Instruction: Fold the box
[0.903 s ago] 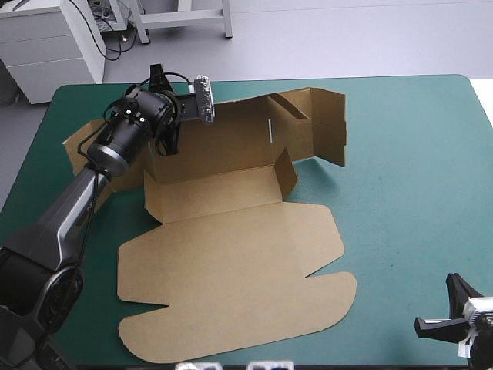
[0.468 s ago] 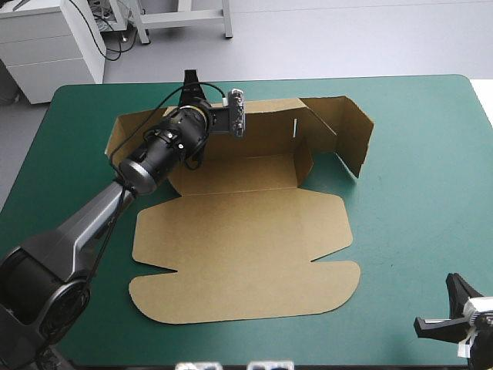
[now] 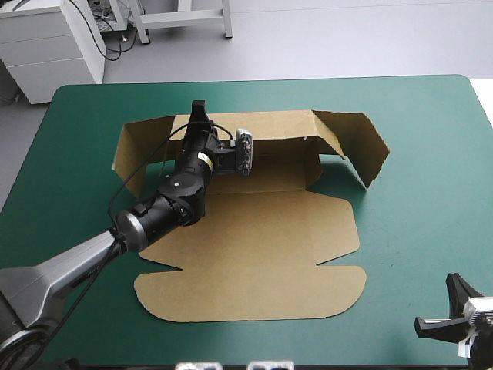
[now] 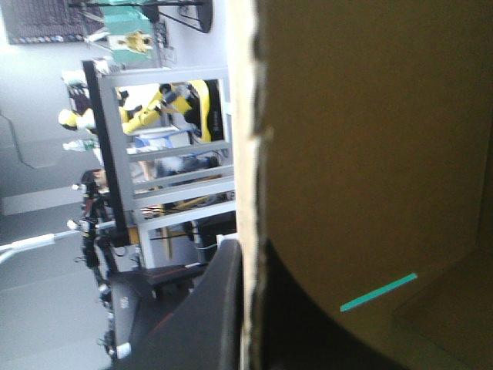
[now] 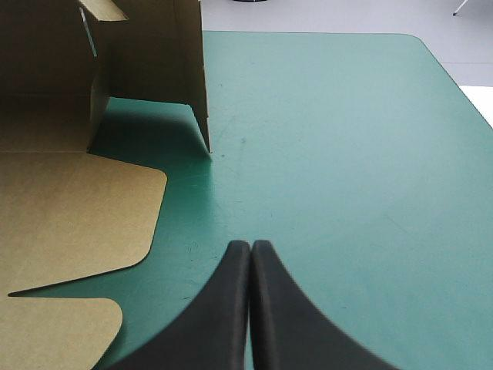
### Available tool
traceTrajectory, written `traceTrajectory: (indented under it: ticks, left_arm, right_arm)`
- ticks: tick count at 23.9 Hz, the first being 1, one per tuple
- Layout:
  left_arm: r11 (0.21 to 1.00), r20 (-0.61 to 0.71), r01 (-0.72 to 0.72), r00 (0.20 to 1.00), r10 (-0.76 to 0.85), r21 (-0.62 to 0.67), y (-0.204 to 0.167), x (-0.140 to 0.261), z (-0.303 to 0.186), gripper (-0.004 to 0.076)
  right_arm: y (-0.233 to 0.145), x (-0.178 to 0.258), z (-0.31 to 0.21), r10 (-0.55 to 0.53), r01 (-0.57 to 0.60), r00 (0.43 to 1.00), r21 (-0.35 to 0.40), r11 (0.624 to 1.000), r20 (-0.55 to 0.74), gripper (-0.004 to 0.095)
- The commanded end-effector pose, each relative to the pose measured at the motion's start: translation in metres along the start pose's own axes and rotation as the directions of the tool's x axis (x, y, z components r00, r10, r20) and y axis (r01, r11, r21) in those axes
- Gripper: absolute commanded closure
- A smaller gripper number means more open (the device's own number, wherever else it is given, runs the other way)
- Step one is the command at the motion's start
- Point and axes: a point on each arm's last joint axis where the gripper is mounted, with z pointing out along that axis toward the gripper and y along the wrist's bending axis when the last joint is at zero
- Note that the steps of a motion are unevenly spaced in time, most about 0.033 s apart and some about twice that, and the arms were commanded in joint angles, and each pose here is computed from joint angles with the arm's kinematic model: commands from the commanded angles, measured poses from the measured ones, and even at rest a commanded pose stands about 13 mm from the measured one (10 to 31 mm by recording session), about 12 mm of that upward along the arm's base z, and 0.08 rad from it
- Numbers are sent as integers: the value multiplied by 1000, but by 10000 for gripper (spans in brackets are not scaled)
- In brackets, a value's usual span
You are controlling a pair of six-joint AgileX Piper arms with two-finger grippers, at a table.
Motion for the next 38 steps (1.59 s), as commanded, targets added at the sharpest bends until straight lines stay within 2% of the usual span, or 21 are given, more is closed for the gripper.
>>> traceTrajectory:
  ticks: [1, 3, 11, 14, 21, 29, 34, 38]
  left_arm:
    - [987, 12, -14, 1000, 17, -161, 13, 6, -16, 731]
    - [979, -8, -34, 999, 33, -202, 2, 8, -14, 731]
    - [981, -23, -17, 1000, 13, -192, -7, 10, -10, 731]
    - [981, -27, -17, 1000, 12, -193, -7, 10, -10, 731]
    - [979, -23, -17, 1000, 13, -202, -2, 9, -11, 731]
    - [983, 5, -44, 999, 45, -180, -4, 10, -7, 731]
    - [985, -7, -37, 999, 36, -166, -3, 22, -1, 731]
    - [985, -18, -51, 999, 49, -162, -2, 26, 2, 731]
  right_arm:
    - [-1, -13, -9, -5, 5, 993, 6, 1000, 121, 927]
    - [-1, -13, -9, -5, 5, 993, 6, 1000, 121, 927]
    - [0, -13, -9, 0, 0, 993, 1, 1000, 122, 927]
    - [5, -22, -8, 77, -65, 981, -73, 995, 178, 927]
    - [11, -49, 43, 59, -65, 995, -77, 995, -82, 926]
    - [16, -54, 72, 76, -95, 974, -83, 992, -215, 926]
    - [19, -65, 75, 131, -147, 982, -112, 983, -138, 925]
    - [24, -97, 85, 132, -152, 983, -166, 974, -125, 925]
